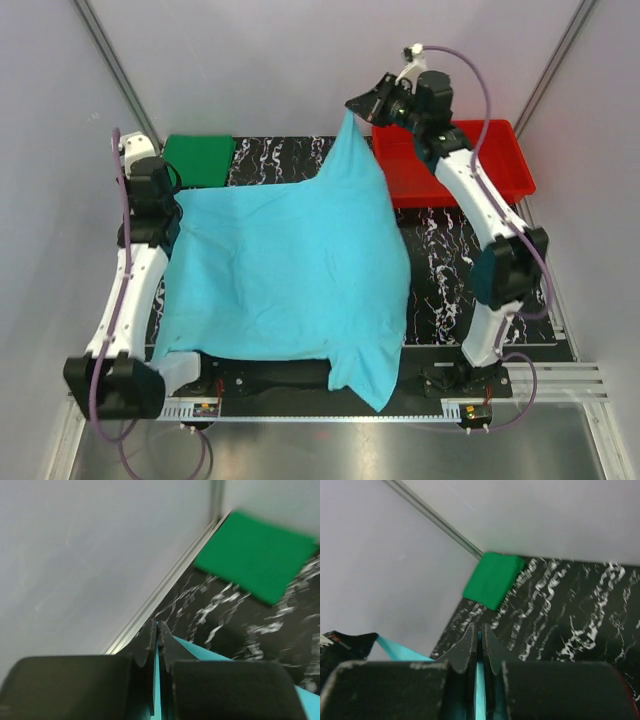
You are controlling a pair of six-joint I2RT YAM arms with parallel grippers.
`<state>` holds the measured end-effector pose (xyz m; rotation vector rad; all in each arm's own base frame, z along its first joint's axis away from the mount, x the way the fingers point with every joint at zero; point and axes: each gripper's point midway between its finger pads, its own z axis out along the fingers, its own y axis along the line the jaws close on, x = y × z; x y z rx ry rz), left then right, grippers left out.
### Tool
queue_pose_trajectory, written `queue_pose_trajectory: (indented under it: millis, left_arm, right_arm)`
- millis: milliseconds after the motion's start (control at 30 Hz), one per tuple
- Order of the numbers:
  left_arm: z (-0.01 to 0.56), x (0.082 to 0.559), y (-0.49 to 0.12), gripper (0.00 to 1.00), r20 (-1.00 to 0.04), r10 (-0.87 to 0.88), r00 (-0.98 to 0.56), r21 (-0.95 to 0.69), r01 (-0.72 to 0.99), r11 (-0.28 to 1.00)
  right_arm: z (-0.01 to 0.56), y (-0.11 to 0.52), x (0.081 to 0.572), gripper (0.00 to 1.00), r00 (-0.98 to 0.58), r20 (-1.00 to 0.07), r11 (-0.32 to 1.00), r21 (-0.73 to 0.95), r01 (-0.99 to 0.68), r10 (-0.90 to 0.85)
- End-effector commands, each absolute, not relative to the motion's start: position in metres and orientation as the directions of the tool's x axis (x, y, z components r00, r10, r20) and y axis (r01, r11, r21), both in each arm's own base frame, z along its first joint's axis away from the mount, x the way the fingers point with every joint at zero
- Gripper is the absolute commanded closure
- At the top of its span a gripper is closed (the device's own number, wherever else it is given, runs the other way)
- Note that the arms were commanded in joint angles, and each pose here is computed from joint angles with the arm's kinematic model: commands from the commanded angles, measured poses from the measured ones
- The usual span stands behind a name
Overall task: Fold and stack the t-shirts
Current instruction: Flatten the tshirt out, then fold the tshirt
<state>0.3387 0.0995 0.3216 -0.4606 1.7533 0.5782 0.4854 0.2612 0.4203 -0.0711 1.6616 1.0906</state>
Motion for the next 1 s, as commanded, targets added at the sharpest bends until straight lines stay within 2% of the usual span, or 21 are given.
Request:
queue_pose_trajectory:
  millis: [0, 167, 400, 633, 967]
  left_arm:
    - [0.316, 0.355, 0.136, 1.0, -0.988, -0.08, -0.133, 0.031, -0.675, 0.737]
    - [0.229, 0.403, 0.156, 1.0, -0.937, -0.123, -0.327, 0.126, -0.644, 0.755]
    - [0.18, 0.439, 0.167, 1.0, -0.882, -0.196, -0.428, 0.144, -0.642, 0.753]
    - [0.157, 0.44, 0.164, 1.0, -0.847, -0.246, -0.47, 0.138, -0.643, 0.754]
    - [0.144, 0.409, 0.171, 1.0, -0.803, -0.28, -0.526, 0.199, -0.679, 0.707]
  right_arm:
    - [0.401, 0.28, 0.516, 1.0, -0.382, -0.819, 0.562, 0.572, -0.597, 0.428]
    - [0.324, 0.296, 0.569, 1.0, -0.478, -0.789, 0.597, 0.609, -0.522, 0.387]
    - [0.279, 0.305, 0.594, 1.0, -0.543, -0.747, 0.603, 0.648, -0.466, 0.383]
    - [0.264, 0.303, 0.599, 1.0, -0.577, -0.729, 0.624, 0.653, -0.429, 0.367]
    - [0.258, 0.29, 0.569, 1.0, -0.631, -0.679, 0.646, 0.68, -0.347, 0.375]
